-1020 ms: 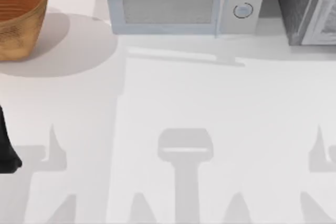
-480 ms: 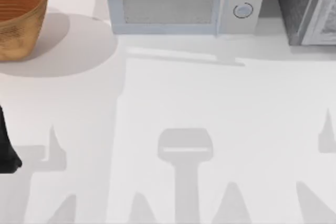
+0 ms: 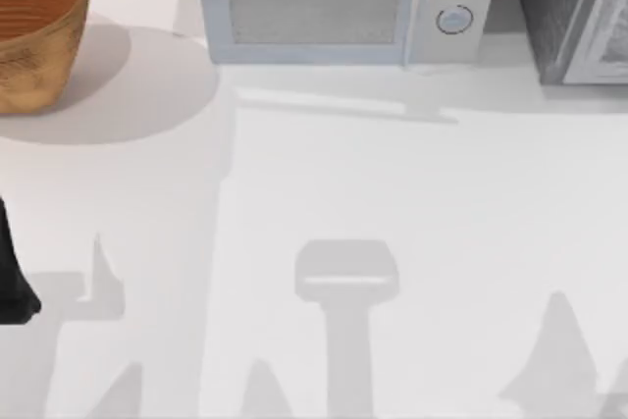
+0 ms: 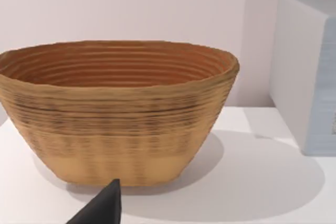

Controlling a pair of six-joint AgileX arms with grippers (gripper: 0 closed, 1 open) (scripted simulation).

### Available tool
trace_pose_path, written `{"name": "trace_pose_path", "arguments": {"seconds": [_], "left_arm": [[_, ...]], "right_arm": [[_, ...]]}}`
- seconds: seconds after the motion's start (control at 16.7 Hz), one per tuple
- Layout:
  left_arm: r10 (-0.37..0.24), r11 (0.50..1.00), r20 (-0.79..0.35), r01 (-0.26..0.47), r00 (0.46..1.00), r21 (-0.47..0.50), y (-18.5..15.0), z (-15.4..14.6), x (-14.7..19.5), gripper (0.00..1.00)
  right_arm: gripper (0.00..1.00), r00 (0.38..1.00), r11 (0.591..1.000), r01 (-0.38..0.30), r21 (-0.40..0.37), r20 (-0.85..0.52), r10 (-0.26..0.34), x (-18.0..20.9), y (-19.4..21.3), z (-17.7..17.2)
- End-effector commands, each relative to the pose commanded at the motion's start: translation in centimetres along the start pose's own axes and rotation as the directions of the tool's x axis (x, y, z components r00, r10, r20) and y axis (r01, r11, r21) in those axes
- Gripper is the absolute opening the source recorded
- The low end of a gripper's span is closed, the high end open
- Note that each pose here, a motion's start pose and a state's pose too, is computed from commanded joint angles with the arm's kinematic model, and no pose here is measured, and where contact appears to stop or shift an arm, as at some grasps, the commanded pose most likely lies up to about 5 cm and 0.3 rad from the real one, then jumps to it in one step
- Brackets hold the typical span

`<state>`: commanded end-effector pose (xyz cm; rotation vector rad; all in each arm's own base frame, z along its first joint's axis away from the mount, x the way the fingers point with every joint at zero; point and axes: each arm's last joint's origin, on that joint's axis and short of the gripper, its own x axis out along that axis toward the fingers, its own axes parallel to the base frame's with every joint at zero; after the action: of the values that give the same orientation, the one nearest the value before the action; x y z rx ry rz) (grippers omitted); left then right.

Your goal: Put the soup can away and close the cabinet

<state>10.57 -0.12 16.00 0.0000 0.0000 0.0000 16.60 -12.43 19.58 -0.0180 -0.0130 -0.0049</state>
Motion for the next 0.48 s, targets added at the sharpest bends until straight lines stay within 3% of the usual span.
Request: {"name": "trace_pose_path", "arguments": {"seconds": [0.48], "left_arm": [[0.000, 1.000, 0.000, 0.000, 1.000, 0.000, 0.0, 0.0, 0.0, 1.00]], "right_arm": [[1.00, 1.000, 1.000, -0.008, 0.017, -0.018, 0.009, -1.1, -7.5, -3.6]]}}
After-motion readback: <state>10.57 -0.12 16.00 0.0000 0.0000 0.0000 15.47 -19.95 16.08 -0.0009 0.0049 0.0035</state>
